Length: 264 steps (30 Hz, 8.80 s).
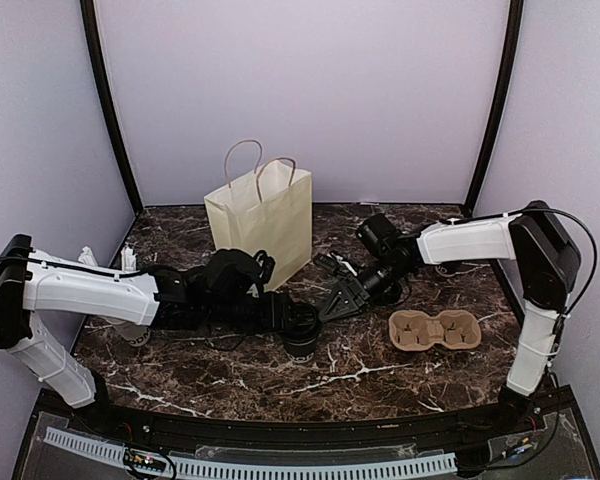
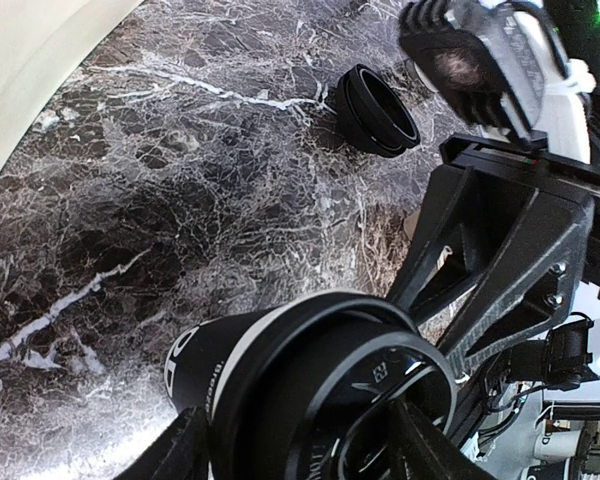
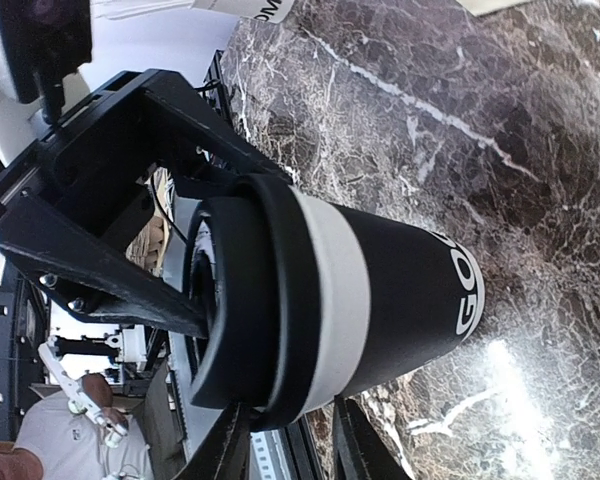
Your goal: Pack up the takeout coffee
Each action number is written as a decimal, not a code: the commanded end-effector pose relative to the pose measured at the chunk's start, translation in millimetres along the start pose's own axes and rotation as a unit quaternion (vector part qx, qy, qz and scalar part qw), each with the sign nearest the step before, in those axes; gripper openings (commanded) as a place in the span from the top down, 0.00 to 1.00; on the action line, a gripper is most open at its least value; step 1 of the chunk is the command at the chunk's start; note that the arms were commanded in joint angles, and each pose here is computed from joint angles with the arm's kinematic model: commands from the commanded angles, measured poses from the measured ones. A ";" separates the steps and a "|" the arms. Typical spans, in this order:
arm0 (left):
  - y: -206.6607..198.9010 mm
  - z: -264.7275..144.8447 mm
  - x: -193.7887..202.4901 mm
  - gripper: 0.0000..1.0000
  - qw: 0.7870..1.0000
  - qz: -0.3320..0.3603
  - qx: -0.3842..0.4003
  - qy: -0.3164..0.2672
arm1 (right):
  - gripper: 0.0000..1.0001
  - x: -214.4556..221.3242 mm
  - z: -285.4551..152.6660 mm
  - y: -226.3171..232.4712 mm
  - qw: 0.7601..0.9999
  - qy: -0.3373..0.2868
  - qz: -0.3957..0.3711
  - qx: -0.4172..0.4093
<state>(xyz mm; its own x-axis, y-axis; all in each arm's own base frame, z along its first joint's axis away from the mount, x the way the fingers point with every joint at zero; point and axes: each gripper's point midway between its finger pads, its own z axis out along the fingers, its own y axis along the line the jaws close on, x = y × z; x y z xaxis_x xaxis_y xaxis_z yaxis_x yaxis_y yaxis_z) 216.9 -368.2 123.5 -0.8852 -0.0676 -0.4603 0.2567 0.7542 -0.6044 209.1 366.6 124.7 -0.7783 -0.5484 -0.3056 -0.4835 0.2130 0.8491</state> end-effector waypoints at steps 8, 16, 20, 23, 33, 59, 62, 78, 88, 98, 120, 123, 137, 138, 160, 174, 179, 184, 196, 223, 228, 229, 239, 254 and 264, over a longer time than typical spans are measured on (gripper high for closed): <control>22.4 15.7 37.5 0.38 0.998 -0.028 0.006 0.050 | 0.74 12.0 18.1 -61.4 0.995 0.025 0.048 0.089; 52.0 18.5 55.1 0.42 0.991 -0.110 0.023 0.066 | 0.76 18.1 26.7 -75.2 0.994 0.041 0.066 0.083; 45.2 14.7 50.8 0.42 0.992 -0.104 0.043 0.060 | 0.76 8.9 22.5 -49.4 0.998 0.034 0.032 0.042; 32.1 11.9 42.0 0.42 0.995 -0.068 0.057 0.055 | 0.73 1.9 14.8 -27.5 0.999 0.027 -0.006 0.024; -27.5 -17.7 -0.3 0.30 0.990 0.034 0.137 -0.002 | 0.55 -6.7 -8.3 15.5 0.996 0.011 -0.090 0.025; -2.6 -37.3 15.5 0.21 1.000 0.020 0.022 -0.003 | 0.46 -27.9 -14.4 18.9 0.989 0.023 -0.139 0.034; 2.5 -34.3 15.4 0.23 1.000 0.017 0.014 -0.008 | 0.44 -29.3 -10.1 15.1 0.990 0.031 -0.133 0.026; 11.6 -17.1 -4.3 0.37 0.999 0.041 0.019 -0.028 | 0.52 -0.7 -5.7 24.3 0.990 0.053 -0.131 -0.016; 2.0 -5.6 -16.6 0.38 0.995 0.075 0.052 -0.025 | 0.57 17.4 -9.9 29.7 0.989 0.059 -0.131 -0.019; -6.6 9.7 -20.6 0.38 0.991 0.111 0.070 -0.013 | 0.60 24.5 -13.9 29.2 0.991 0.059 -0.122 -0.004; 1.0 24.8 -11.4 0.39 0.989 0.123 0.078 0.010 | 0.69 2.1 -19.1 -17.7 0.998 0.029 -0.040 0.038; 4.1 28.0 -8.7 0.39 0.990 0.122 0.075 0.016 | 0.69 2.6 -16.3 -24.9 0.998 0.030 -0.026 0.043; 79.4 48.3 29.9 0.47 0.996 0.007 -0.036 0.085 | 0.78 31.3 -1.8 -106.6 0.983 0.068 0.078 0.154; 81.4 48.9 33.2 0.47 0.995 -0.004 -0.038 0.092 | 0.78 30.5 -2.2 -106.4 0.982 0.068 0.076 0.156; -13.1 10.5 -31.5 0.41 0.983 0.148 0.107 -0.016 | 0.58 -22.5 -44.1 -11.6 0.992 0.003 -0.092 0.086; -29.4 -9.7 -77.0 0.23 0.977 0.198 0.046 -0.063 | 0.51 -21.8 -21.9 1.7 0.994 0.040 -0.104 0.019; -6.8 -27.9 -49.6 0.23 0.989 0.139 0.032 -0.035 | 0.51 -15.2 -17.7 4.5 0.993 0.047 -0.106 0.010; -12.7 -39.1 -21.0 0.22 0.991 0.125 0.049 -0.010 | 0.57 -13.8 -14.0 7.1 0.993 0.049 -0.103 -0.010; 3.7 -5.3 -5.6 0.31 0.996 0.087 -0.010 0.034 | 0.61 3.7 -11.3 4.6 0.992 0.062 -0.106 -0.004; -1.4 17.7 -34.7 0.32 0.983 0.179 0.029 0.030 | 0.66 6.9 -45.2 -1.2 0.991 0.008 -0.100 0.083; 1.9 21.2 -32.1 0.32 0.984 0.173 0.029 0.030 | 0.63 8.6 -37.3 -4.2 0.996 0.014 -0.070 0.054; 2.2 21.4 -33.0 0.32 0.984 0.173 0.029 0.028 | 0.62 9.3 -35.4 -4.9 0.996 0.017 -0.066 0.050; 10.0 25.9 -27.2 0.34 0.987 0.158 0.016 0.040 | 0.63 17.1 -18.7 -7.1 0.998 0.037 -0.046 0.029; 26.0 25.1 -11.2 0.39 0.990 0.133 0.007 0.055 | 0.72 40.9 -8.4 -87.4 0.981 0.080 0.040 0.171; 61.4 37.9 15.4 0.42 0.990 0.106 -0.032 0.086 | 0.81 68.7 -11.6 -135.6 0.955 0.121 0.083 0.257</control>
<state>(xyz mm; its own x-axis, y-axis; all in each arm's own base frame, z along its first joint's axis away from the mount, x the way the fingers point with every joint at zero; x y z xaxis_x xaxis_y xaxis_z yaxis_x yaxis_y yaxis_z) 255.2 -381.0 121.1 -0.7918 0.1238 -0.5981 0.5076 0.6780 -0.5317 207.4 341.2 106.5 -0.7706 -0.6073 -0.1933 -0.4536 0.3096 0.8357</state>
